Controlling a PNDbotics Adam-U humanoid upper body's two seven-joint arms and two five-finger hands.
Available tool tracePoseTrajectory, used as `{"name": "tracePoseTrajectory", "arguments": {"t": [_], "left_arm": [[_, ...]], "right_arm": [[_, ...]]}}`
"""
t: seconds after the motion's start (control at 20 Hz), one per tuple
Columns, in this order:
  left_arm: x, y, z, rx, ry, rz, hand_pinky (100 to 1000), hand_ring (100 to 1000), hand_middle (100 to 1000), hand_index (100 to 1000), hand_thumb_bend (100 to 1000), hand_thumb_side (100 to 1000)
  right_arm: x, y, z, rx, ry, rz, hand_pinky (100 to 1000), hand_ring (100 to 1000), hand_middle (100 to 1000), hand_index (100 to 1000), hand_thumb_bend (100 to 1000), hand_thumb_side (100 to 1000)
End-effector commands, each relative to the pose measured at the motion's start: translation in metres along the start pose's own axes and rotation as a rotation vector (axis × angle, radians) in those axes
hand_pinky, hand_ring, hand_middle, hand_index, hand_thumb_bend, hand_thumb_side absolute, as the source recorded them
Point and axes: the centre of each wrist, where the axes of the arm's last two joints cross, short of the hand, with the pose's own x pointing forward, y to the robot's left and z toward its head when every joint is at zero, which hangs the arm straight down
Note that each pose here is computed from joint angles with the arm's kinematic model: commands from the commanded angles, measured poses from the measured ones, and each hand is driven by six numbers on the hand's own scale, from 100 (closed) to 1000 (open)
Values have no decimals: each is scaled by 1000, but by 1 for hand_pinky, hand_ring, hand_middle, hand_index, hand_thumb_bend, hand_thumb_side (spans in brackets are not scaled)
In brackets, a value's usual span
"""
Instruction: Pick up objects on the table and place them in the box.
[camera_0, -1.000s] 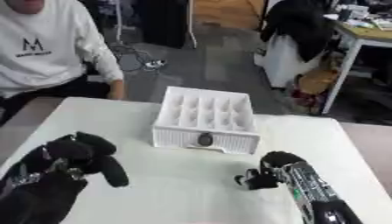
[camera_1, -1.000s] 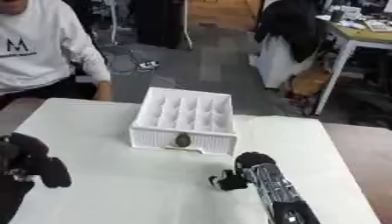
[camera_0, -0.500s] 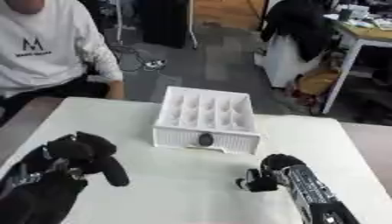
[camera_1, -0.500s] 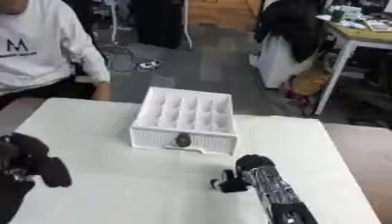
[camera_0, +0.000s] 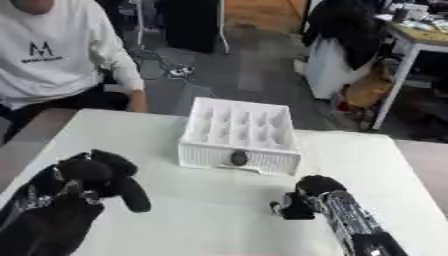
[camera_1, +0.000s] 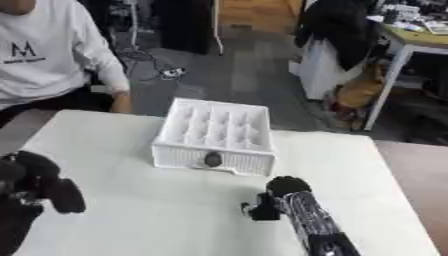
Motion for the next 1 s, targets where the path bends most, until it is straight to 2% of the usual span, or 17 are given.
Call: {"name": "tracePoseTrajectory", "arguments": {"t": [0.05, 0.2, 0.4, 0.55, 0.75, 1.0], "left_arm": [[6, 4, -7, -21, -22, -22, 601, 583, 771, 848, 466, 688], [6, 4, -7, -20, -23, -22, 601, 583, 771, 847, 465, 688], [6, 4, -7, -21, -22, -22, 600, 583, 771, 847, 466, 689], [6, 4, -7, -20, -22, -22, 600, 583, 771, 848, 465, 689], [6, 4, -7, -19, -23, -23, 600, 583, 771, 848, 466, 689], [6, 4, -7, -18, -24, -24, 600, 583, 771, 847, 467, 689]], "right_arm": [[-1, -9, 0, -37, -7, -8, 100, 300, 343, 399, 219, 975], [-2, -6, -1, -47, -18, -16, 100, 260, 294, 338, 100, 914], [-3, -4, -1, -90, -46, -20, 100, 189, 200, 240, 100, 917], [-5, -2, -1, -152, -85, -31, 100, 100, 100, 152, 100, 903], [-8, 5, -3, -271, -134, -41, 100, 100, 100, 100, 100, 842], [-12, 19, -10, -302, -148, -4, 100, 100, 100, 100, 100, 809]]}}
